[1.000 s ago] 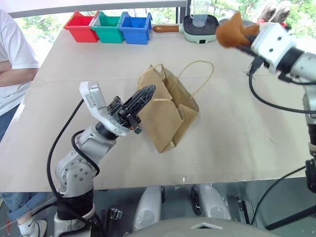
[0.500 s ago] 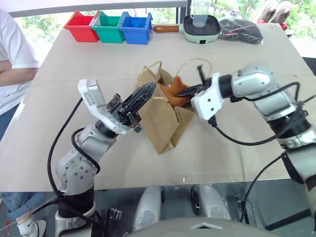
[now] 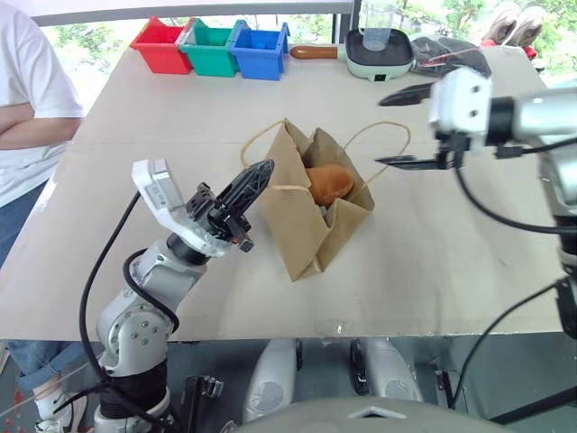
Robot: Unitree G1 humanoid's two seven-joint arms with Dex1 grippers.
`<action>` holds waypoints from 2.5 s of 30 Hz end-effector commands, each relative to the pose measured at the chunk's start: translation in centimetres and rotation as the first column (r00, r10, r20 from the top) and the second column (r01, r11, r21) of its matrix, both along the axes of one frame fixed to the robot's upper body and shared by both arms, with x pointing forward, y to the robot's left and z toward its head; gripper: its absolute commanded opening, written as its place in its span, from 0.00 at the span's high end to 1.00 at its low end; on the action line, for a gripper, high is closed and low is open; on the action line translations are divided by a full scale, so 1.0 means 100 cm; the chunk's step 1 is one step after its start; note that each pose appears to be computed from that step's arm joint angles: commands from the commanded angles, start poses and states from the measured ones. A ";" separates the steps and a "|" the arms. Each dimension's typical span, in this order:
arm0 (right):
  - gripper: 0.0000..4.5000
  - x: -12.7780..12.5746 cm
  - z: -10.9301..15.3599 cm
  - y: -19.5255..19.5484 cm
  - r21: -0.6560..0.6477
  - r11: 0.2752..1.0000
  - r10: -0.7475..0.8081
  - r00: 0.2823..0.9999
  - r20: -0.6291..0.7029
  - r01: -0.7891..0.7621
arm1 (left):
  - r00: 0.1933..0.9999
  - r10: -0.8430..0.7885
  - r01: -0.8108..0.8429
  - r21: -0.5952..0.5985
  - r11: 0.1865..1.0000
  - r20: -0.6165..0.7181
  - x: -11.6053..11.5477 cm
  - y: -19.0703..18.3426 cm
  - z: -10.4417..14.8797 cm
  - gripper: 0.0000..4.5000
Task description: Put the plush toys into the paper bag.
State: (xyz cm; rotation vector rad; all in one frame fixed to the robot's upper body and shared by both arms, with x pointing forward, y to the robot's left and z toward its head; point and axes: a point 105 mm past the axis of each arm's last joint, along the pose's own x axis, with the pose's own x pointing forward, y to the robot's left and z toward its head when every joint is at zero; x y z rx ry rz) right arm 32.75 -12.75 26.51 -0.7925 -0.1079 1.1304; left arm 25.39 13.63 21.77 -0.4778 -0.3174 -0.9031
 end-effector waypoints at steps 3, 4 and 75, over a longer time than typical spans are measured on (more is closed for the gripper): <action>0.15 -0.024 -0.022 -0.043 0.231 0.913 -0.210 0.871 -0.444 0.337 | 0.997 0.037 -0.038 0.008 0.999 0.074 -0.007 0.004 0.013 1.00; 0.15 -0.030 -0.033 -0.045 0.237 0.896 -0.218 0.836 -0.503 0.376 | 0.996 0.036 -0.037 0.018 0.999 0.080 -0.007 0.004 0.013 1.00; 0.52 -0.043 0.004 0.061 0.592 0.797 0.112 0.934 -0.339 0.120 | 0.970 -0.193 0.078 0.556 0.828 0.151 0.145 -0.021 0.014 1.00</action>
